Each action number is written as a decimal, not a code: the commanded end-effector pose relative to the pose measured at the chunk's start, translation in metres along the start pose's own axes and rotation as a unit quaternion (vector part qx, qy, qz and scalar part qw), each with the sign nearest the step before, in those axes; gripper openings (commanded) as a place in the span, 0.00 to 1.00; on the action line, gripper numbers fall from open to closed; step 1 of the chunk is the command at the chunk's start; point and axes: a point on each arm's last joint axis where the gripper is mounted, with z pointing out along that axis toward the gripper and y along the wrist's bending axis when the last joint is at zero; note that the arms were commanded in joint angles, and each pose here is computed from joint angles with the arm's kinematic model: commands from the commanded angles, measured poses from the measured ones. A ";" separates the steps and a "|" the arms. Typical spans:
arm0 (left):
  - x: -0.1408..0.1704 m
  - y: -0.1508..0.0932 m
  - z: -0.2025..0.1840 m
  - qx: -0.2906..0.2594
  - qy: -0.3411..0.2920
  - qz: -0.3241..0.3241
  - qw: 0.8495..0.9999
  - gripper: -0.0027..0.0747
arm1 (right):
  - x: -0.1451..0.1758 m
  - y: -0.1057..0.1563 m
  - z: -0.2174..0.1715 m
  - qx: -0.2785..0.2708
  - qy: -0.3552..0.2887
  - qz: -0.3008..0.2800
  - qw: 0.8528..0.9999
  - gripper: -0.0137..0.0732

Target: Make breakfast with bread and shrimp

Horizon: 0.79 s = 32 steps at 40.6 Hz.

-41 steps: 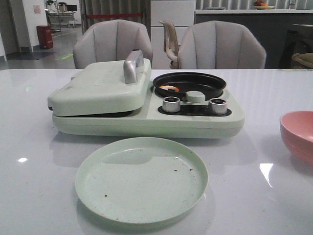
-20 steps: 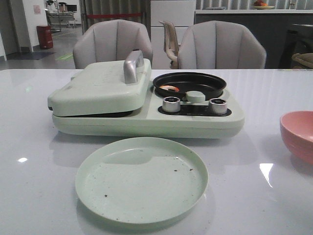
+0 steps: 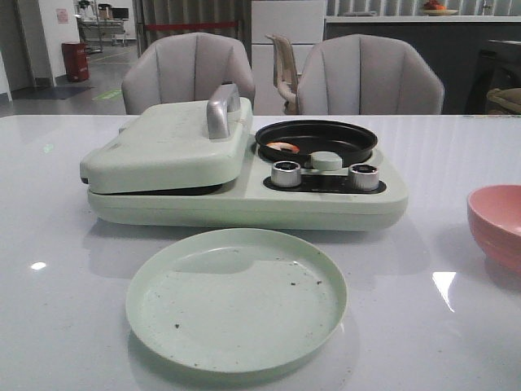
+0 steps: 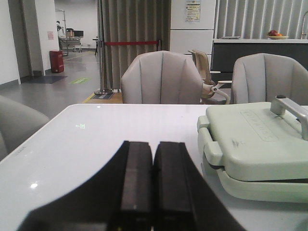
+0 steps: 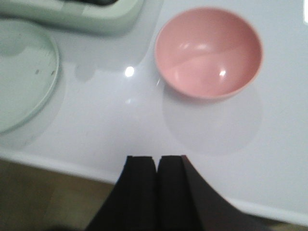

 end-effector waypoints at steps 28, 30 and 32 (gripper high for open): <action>-0.007 0.000 -0.002 0.000 -0.052 -0.004 0.999 0.16 | 0.064 -0.013 0.016 0.069 -0.382 0.016 0.921 0.20; -0.007 0.000 -0.002 0.000 -0.052 -0.004 0.999 0.16 | 0.064 -0.013 0.016 0.068 -0.382 0.016 0.922 0.20; -0.007 0.000 -0.002 0.000 -0.052 -0.004 0.999 0.16 | 0.064 -0.013 0.016 0.068 -0.382 0.016 0.922 0.20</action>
